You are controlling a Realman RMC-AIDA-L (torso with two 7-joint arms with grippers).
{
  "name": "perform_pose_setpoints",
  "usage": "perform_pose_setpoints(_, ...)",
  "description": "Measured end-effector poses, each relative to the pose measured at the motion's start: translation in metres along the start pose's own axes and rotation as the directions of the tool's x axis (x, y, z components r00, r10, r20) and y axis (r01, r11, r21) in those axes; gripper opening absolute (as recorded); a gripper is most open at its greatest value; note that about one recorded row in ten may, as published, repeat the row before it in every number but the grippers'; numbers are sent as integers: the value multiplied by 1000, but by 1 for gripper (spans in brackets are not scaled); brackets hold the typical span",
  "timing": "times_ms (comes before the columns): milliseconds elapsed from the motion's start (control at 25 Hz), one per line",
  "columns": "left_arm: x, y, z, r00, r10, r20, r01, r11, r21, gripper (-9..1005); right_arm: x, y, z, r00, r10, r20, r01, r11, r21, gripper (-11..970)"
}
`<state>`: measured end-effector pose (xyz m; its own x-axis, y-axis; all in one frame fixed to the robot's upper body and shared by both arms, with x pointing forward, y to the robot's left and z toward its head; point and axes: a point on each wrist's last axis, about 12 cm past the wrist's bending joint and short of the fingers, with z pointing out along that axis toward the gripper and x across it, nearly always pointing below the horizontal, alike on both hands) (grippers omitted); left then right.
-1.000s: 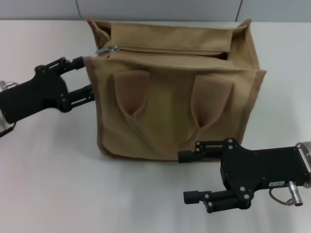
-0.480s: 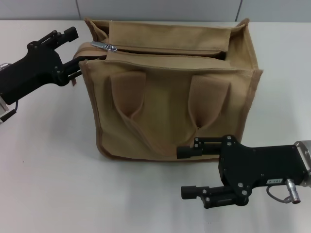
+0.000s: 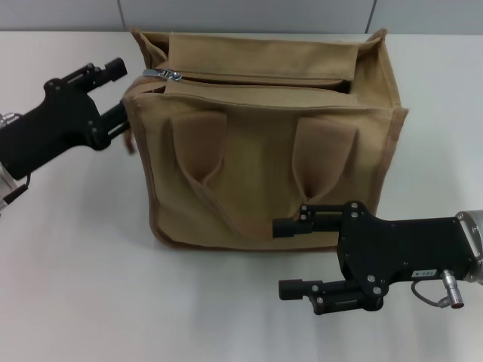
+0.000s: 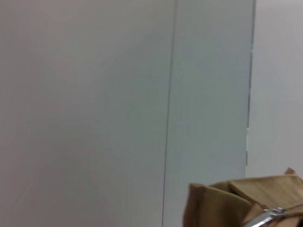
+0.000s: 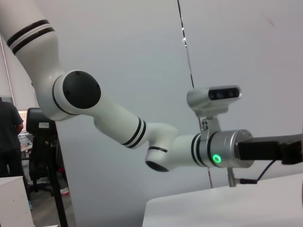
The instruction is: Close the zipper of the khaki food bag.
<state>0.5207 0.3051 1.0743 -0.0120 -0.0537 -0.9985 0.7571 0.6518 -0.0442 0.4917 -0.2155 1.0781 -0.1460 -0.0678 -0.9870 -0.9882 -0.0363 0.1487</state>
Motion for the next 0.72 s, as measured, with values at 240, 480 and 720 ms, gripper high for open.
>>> perform_pose_setpoints(240, 1, -2, -5, 999, 24, 41, -23, 999, -26, 520, 0, 0, 0, 1000, -8, 3, 8, 1000, 3, 723)
perform_pose_setpoints(480, 1, -2, -5, 999, 21, 42, -20, 999, -28, 254, -2, -1, 1, 1000, -10, 19, 10, 1000, 10, 722)
perform_pose_setpoints(720, -1, -2, -2, 999, 21, 49, -20, 1000, -19, 33, -9, -3, 0, 987, 57, 152, -66, 996, 52, 722)
